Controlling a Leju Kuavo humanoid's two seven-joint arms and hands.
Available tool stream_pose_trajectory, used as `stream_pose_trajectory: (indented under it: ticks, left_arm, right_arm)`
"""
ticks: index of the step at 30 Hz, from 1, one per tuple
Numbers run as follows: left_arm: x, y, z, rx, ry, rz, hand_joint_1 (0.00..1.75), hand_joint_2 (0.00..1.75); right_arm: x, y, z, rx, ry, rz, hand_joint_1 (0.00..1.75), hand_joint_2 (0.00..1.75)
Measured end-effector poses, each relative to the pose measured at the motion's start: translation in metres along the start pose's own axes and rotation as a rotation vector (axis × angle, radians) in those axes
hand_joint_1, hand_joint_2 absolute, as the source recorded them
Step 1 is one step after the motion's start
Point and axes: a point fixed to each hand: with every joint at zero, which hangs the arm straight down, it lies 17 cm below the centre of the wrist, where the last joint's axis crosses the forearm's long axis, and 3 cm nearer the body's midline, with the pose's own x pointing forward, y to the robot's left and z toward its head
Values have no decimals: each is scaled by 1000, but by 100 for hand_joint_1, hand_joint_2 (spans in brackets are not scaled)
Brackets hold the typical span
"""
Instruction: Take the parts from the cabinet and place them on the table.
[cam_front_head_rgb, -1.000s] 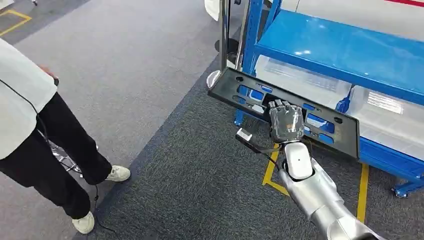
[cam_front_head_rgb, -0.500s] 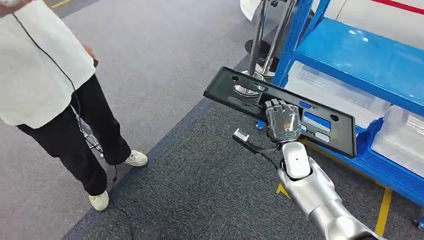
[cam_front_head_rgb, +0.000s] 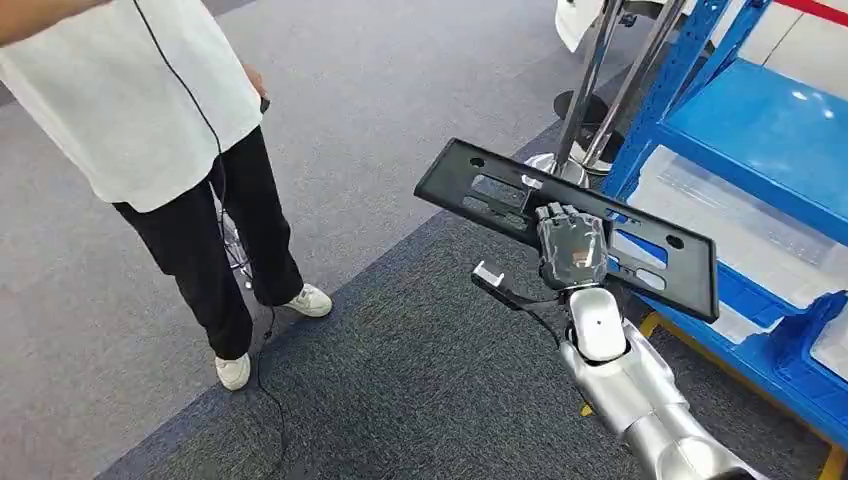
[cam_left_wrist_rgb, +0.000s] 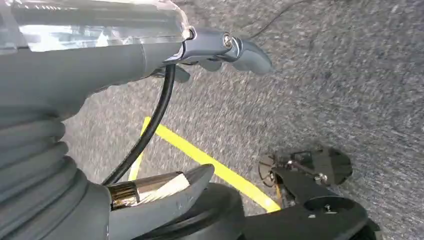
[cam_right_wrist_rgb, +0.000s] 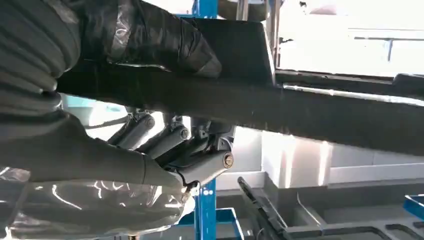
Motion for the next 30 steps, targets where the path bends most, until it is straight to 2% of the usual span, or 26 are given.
stream_pose_trajectory:
  ticks: [6, 11, 27, 30]
  left_arm:
    - [10, -2, 0, 2, 20, -9, 0, 175]
    - [41, -6, 0, 5, 1, -7, 0, 175]
    - [46, -14, 2, -2, -10, 12, 0, 175]
    - [42, -21, 4, -28, -39, -27, 0, 175]
  right_arm:
    - [6, -3, -3, -7, -25, -4, 175, 175]
    - [12, -18, -20, -41, -18, -19, 175, 175]
    - [22, -16, -23, -33, -28, -28, 175, 175]
    - [9, -15, -22, -30, 47, -27, 175, 175]
